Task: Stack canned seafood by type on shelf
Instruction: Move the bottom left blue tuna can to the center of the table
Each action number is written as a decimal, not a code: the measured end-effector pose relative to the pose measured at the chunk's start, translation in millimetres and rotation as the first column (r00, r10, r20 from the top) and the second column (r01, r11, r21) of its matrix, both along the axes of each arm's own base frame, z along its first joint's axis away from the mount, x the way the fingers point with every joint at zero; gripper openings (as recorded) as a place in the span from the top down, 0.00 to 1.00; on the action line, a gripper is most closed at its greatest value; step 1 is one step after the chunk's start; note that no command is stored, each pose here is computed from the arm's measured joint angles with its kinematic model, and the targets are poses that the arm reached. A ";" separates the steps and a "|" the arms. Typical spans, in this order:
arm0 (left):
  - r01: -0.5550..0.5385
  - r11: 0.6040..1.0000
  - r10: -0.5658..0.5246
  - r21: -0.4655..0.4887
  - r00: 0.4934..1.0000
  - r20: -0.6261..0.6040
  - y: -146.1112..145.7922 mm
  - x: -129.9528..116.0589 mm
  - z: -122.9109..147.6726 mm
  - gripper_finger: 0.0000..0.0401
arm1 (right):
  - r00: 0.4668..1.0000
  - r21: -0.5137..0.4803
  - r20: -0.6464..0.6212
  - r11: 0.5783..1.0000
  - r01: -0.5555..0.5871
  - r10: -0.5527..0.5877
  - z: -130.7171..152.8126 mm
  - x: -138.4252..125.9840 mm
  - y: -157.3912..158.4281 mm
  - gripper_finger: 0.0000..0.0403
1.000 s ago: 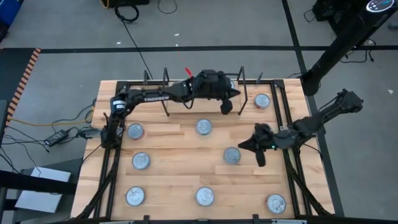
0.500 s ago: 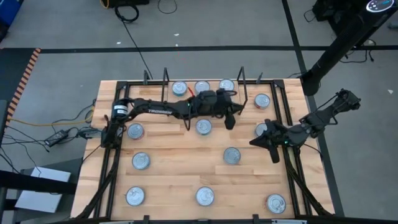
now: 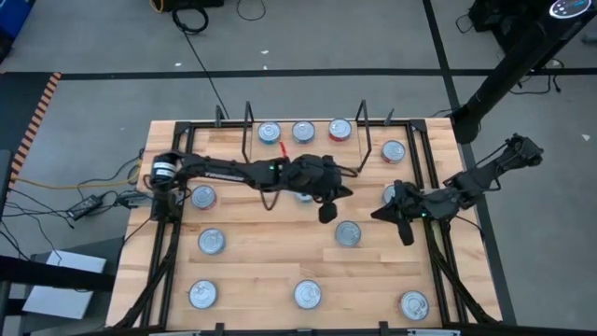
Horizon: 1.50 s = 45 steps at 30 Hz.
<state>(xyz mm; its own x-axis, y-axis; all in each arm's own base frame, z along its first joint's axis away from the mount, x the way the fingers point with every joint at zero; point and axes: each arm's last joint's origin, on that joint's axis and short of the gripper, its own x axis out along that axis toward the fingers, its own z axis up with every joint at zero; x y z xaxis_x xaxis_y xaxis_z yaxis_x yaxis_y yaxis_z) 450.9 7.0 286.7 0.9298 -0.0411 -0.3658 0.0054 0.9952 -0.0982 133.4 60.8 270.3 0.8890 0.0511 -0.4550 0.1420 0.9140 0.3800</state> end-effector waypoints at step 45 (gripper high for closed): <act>0.353 0.815 -0.568 -0.459 0.641 -0.516 -137.6 -250.7 -11.0 1.00 | 0.997 0.008 0.063 0.999 -0.042 0.041 -23.7 89.0 -9.1 0.99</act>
